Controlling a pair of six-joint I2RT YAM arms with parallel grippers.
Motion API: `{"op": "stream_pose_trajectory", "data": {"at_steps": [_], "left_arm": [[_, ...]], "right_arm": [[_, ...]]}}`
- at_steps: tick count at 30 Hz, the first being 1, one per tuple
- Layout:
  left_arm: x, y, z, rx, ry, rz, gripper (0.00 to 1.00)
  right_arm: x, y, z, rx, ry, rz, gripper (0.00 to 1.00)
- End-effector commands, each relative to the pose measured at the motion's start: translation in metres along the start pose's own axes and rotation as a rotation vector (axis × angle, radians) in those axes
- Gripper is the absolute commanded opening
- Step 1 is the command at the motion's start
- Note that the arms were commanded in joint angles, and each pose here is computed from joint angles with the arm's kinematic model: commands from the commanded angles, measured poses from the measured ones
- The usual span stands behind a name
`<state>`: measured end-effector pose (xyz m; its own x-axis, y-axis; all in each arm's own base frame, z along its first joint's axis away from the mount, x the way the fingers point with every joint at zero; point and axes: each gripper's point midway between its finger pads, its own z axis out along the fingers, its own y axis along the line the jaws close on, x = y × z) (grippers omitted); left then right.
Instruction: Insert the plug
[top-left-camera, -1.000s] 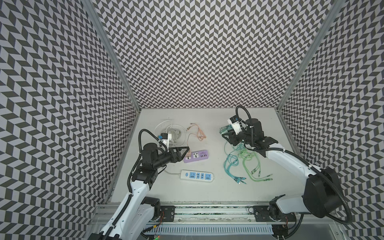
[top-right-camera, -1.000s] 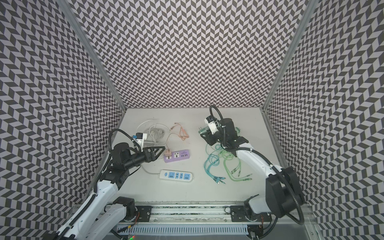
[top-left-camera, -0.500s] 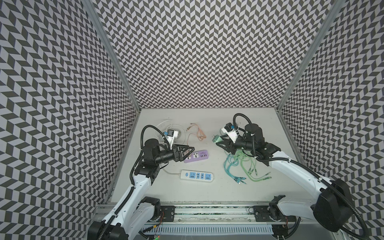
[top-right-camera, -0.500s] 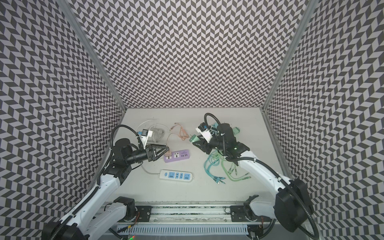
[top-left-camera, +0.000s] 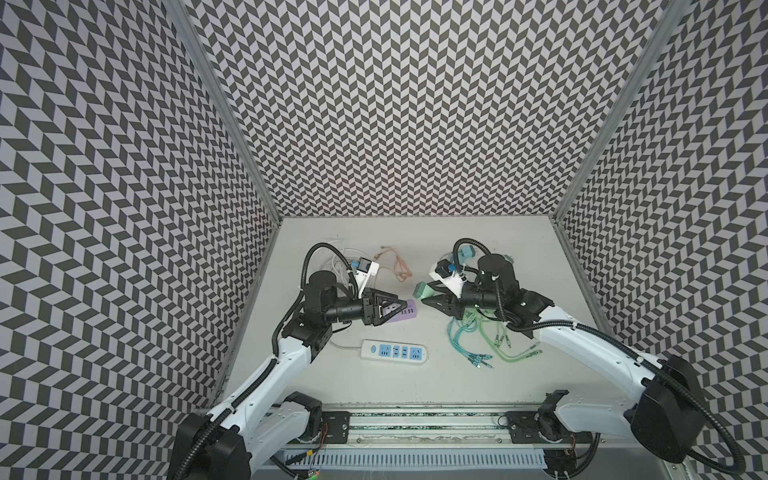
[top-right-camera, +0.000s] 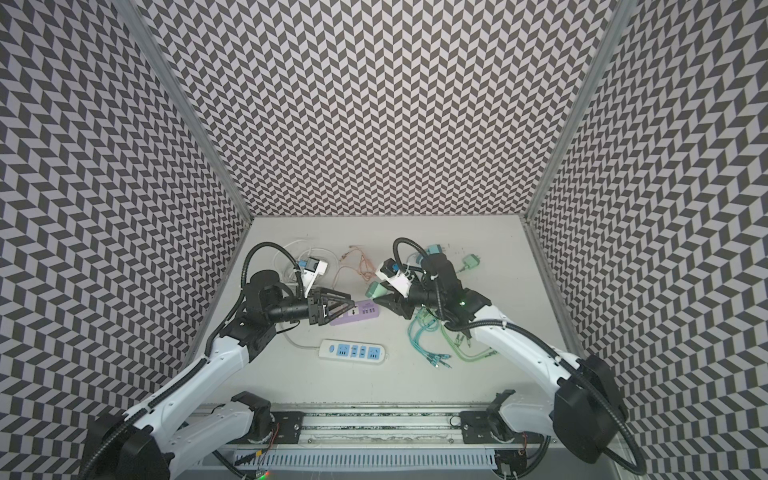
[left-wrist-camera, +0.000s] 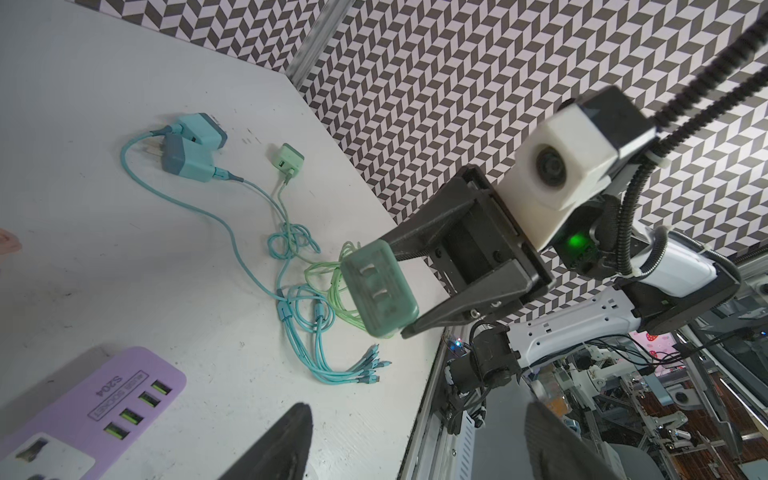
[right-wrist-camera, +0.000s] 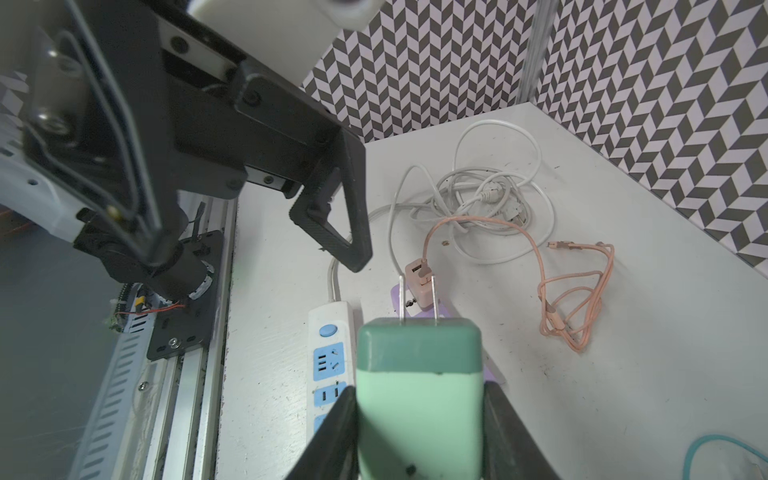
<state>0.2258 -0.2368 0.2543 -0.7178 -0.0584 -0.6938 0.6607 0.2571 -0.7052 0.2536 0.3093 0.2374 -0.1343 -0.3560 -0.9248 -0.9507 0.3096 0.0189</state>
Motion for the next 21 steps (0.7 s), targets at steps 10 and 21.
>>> {"op": "stream_pose_trajectory", "data": {"at_steps": [10,21], "left_arm": [[-0.005,-0.005,0.015,0.009,0.008,0.008,0.75],[-0.004,-0.006,0.020,0.023,0.031,-0.002,0.62]], "right_arm": [[-0.026,0.024,0.000,-0.046,-0.047,-0.129,0.32],[-0.029,0.031,0.006,-0.043,-0.030,-0.156,0.31]]}}
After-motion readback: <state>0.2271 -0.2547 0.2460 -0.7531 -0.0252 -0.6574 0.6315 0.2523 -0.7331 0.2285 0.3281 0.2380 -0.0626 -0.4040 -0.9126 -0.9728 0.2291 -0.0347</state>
